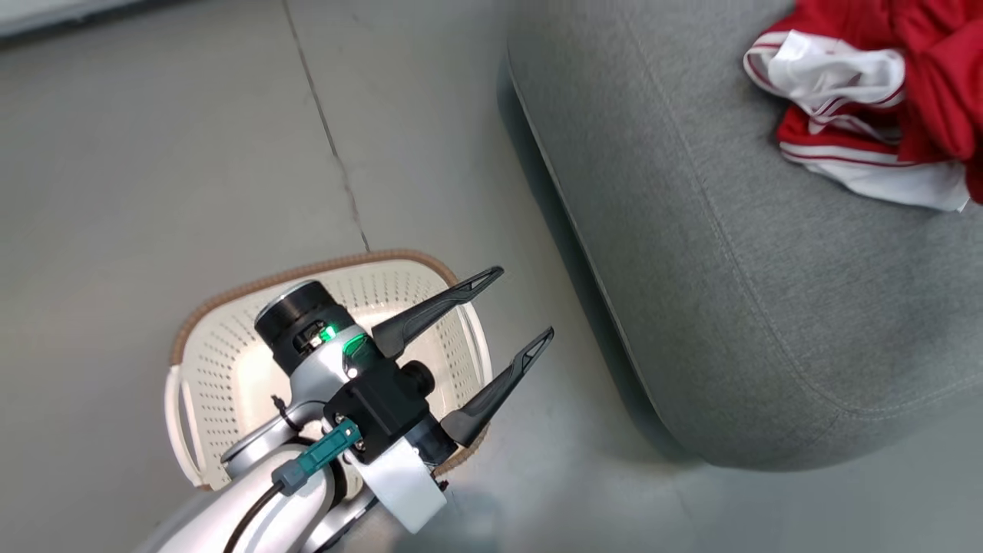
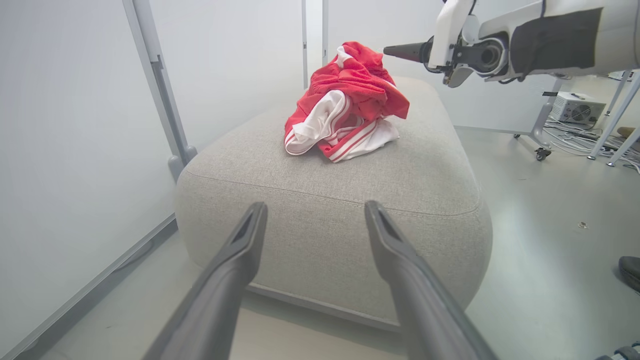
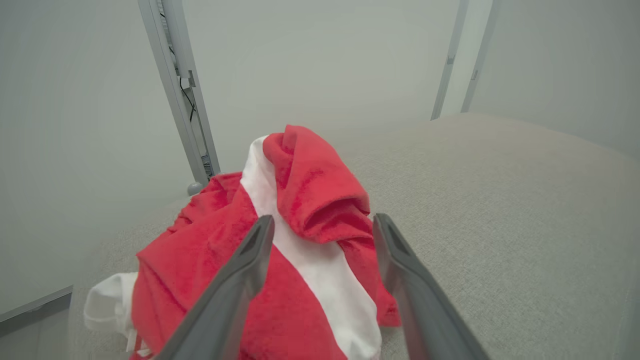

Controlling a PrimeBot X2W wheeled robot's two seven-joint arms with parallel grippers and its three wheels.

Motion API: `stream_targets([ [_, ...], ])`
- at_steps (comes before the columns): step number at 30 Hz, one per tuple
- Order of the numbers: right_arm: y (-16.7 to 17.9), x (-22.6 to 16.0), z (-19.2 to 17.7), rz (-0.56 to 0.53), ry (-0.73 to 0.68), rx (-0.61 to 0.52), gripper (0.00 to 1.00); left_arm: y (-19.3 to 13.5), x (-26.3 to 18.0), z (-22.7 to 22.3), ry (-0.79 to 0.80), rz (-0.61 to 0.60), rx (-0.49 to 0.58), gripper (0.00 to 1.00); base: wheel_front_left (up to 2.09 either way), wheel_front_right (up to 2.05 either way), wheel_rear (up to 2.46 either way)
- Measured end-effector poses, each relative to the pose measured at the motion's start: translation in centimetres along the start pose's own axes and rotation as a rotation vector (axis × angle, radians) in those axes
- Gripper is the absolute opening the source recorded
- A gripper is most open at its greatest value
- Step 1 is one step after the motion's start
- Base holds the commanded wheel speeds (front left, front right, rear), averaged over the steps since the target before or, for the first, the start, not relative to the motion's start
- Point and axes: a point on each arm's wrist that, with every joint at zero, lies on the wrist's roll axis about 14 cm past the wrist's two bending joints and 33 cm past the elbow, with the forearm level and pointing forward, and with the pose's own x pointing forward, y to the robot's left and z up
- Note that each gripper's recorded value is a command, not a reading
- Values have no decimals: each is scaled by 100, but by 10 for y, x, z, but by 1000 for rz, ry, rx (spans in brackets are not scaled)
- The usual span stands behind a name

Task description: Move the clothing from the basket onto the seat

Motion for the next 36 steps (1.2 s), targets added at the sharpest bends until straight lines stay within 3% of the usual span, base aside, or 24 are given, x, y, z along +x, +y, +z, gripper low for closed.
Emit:
stream_targets([
  [8,10,-37,22,71,-83,27,100,-5,-17,26,-34,105,14,100,0,0,0],
  [15,70,-70,27,229,-151,66,100,10,-46,42,-62,270,22,100,0,0,0],
  [26,180,-129,30,509,-173,121,100,52,-125,51,-86,625,8,100,0,0,0],
  [36,213,-174,21,637,-120,142,100,72,-199,56,-124,919,-30,100,0,0,0],
])
